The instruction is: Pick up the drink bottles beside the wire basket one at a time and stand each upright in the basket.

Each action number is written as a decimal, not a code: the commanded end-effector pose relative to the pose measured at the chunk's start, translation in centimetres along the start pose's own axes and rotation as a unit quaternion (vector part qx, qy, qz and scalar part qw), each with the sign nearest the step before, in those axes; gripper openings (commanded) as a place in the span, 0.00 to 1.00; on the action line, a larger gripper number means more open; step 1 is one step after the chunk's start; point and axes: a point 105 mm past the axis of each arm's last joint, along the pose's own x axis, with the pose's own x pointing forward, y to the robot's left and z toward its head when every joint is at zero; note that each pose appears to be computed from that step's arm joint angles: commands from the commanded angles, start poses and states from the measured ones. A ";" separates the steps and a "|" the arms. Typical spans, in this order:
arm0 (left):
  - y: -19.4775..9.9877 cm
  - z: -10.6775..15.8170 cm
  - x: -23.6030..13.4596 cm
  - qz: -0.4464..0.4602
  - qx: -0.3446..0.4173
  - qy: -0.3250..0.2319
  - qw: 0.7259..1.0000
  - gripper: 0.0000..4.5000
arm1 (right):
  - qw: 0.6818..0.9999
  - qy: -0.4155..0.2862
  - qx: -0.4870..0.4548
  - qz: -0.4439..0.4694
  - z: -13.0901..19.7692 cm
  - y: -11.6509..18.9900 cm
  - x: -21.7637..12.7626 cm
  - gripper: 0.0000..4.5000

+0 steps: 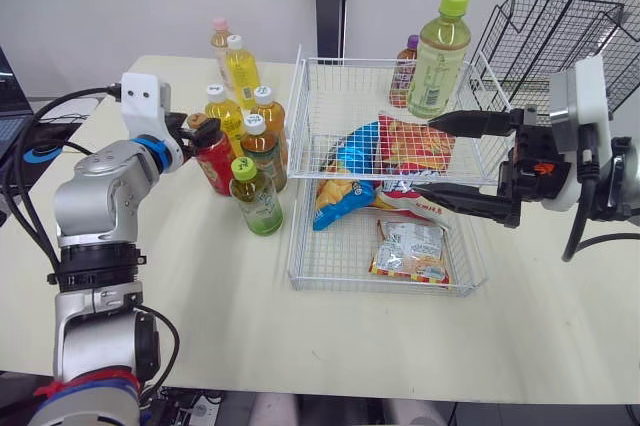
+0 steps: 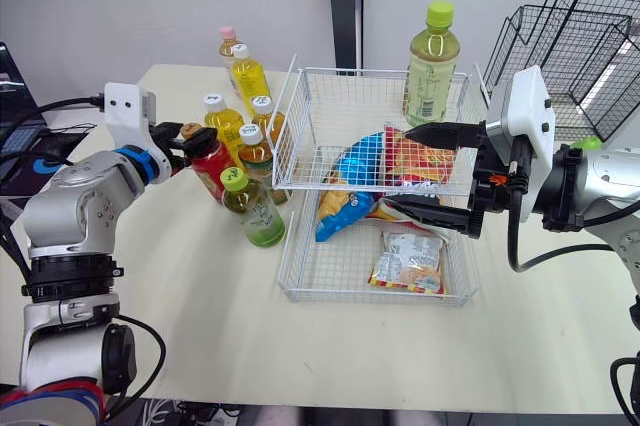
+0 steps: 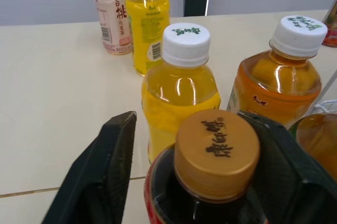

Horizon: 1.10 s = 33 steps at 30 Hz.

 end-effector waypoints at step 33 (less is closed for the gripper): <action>0.1 19.1 -8.2 -0.150 0.096 -0.124 0.976 0.30 | 0.991 0.005 -0.031 -0.130 1.8 -2.6 -6.1 1.00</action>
